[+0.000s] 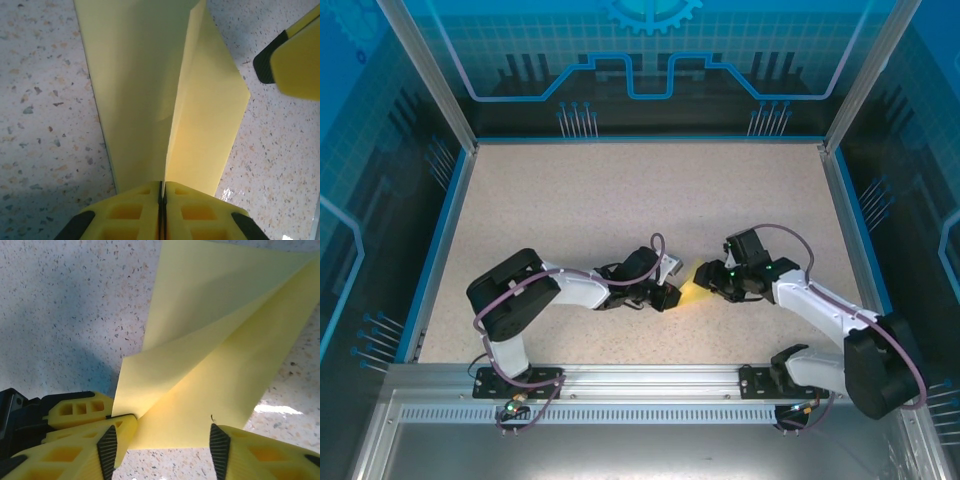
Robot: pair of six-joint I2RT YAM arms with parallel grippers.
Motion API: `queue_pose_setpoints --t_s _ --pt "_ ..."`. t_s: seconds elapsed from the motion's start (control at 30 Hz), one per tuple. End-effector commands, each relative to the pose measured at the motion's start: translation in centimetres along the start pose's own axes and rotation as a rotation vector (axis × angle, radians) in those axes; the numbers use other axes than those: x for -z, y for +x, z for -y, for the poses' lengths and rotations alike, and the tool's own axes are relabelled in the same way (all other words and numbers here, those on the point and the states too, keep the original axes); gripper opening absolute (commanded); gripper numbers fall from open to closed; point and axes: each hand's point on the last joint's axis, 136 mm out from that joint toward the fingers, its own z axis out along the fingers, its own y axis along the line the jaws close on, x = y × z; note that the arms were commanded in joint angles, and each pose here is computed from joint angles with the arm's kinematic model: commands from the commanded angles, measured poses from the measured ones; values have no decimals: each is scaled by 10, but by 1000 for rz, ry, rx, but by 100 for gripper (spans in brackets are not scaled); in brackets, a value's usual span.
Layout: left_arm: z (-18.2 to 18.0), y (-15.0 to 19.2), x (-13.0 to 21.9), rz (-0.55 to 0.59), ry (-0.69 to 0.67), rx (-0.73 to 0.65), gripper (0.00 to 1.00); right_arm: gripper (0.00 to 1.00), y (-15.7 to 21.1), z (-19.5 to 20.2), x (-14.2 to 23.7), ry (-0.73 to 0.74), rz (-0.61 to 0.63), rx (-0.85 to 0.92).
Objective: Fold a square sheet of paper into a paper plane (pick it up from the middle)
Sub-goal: Fourth fold the wing at the center of the table.
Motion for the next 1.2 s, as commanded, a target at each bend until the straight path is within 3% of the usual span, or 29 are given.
queue_pose_setpoints --t_s 0.0,0.27,0.83,1.17 --pt "4 2 -4 -28 12 90 12 51 -3 -2 -8 -31 -13 7" --pt "7 4 -5 -29 17 141 13 45 -6 1 -21 -22 -31 -29" --pt "11 6 -6 -41 43 220 20 44 -7 18 -37 15 -23 -133" --pt "18 -6 22 -5 4 212 42 48 -2 35 -43 96 -49 -140"
